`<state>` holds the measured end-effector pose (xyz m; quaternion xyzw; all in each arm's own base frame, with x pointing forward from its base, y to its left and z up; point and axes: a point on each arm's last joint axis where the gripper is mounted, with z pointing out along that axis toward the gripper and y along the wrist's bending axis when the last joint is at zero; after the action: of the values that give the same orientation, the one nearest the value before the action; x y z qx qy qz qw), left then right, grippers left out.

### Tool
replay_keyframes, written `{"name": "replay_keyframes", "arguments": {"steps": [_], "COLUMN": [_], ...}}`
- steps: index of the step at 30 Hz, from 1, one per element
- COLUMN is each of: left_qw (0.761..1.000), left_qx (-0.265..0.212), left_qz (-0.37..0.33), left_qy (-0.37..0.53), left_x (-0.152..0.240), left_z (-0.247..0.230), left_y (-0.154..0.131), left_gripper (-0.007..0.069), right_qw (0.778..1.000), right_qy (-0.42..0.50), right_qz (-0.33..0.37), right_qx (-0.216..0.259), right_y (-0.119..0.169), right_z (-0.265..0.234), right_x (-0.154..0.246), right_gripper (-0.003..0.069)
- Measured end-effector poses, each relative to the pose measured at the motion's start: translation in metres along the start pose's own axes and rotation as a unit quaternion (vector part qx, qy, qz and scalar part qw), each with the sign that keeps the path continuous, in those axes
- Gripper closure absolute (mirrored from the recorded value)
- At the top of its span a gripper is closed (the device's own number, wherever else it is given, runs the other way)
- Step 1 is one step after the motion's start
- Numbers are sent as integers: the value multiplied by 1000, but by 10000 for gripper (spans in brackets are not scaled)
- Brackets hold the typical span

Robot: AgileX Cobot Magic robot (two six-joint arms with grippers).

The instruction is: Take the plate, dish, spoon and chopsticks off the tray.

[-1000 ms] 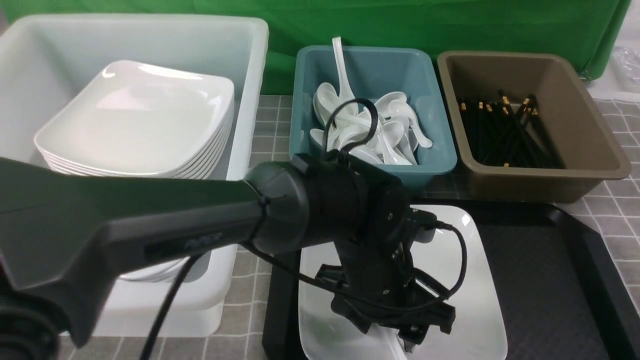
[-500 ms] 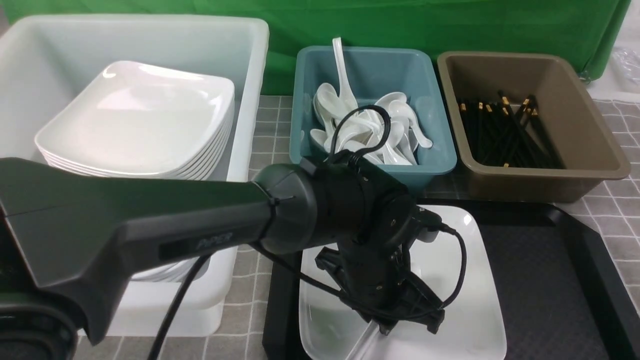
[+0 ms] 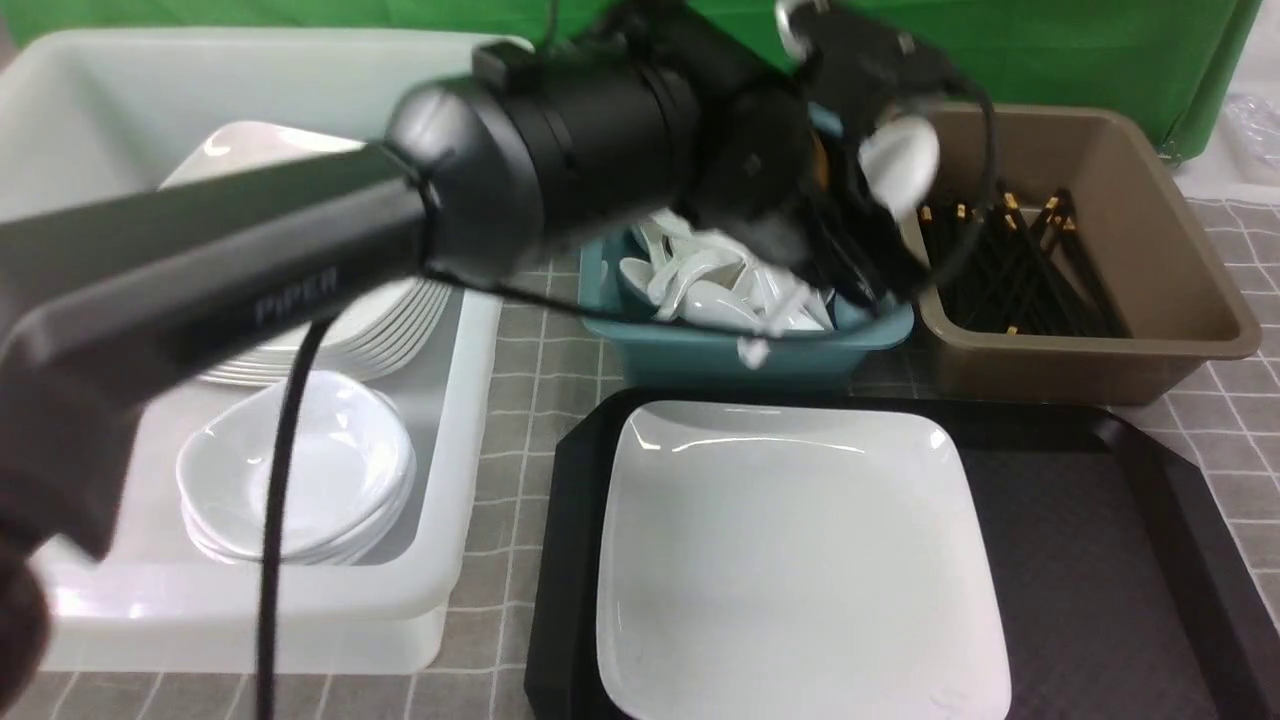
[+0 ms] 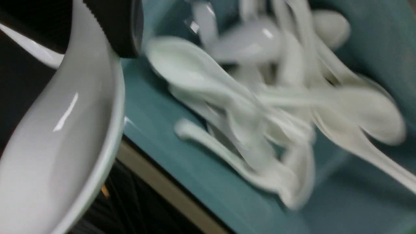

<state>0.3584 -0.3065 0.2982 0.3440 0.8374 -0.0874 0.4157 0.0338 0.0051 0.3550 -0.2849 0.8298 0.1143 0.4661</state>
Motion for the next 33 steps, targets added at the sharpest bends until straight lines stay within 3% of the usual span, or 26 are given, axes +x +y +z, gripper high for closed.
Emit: {"name": "replay_keyframes", "arguments": {"steps": [4, 6, 7, 12, 15, 19, 20, 21, 24, 26, 30, 33], "left_qw": [998, 998, 997, 998, 999, 999, 994, 993, 964, 942, 889, 860], "left_qx": [-38, -48, -53, -45, -34, -13, 4, 9, 80, 117, 181, 205], "left_qz": [19, 19, 13, -26, -34, 29, 79, 88, 216, 271, 366, 420], "left_qy": [-49, -48, -46, -40, -23, 40, 69, 72, 133, 163, 210, 204], "left_x": [1, 6, 10, 8, -3, -15, -10, -9, 19, 43, 101, 132], "left_z": [50, 63, 71, 64, 37, -21, -39, -42, -68, -74, -91, -94], "left_y": [54, 68, 77, 83, 78, 57, 45, 41, 6, -12, -45, -60], "left_gripper": [445, 401, 341, 130, 95, 188, 281, 295, 508, 583, 591, 524], "right_qw": [1000, 1000, 1000, 1000, 999, 999, 999, 999, 1000, 1000, 1000, 1000], "right_qy": [-11, -11, -11, -9, -9, -9, -9, -9, -9, -9, -9, -9], "right_qz": [5, 14, 20, 29, 29, 29, 29, 29, 27, 25, 20, 21], "right_qx": [-2, -2, -4, -9, -9, -9, -9, -9, -9, -9, -9, -9], "right_y": [0, 0, 1, 2, 2, 2, 2, 2, 2, 2, 2, 2], "right_z": [0, 0, 0, 0, 0, 0, 0, 0, 0, 0, 0, 0], "right_x": [-2, -2, -2, -2, -2, -2, -2, -2, -2, -2, -2, -2], "right_gripper": [477, 475, 474, 473, 473, 473, 473, 473, 473, 473, 465, 462]}}
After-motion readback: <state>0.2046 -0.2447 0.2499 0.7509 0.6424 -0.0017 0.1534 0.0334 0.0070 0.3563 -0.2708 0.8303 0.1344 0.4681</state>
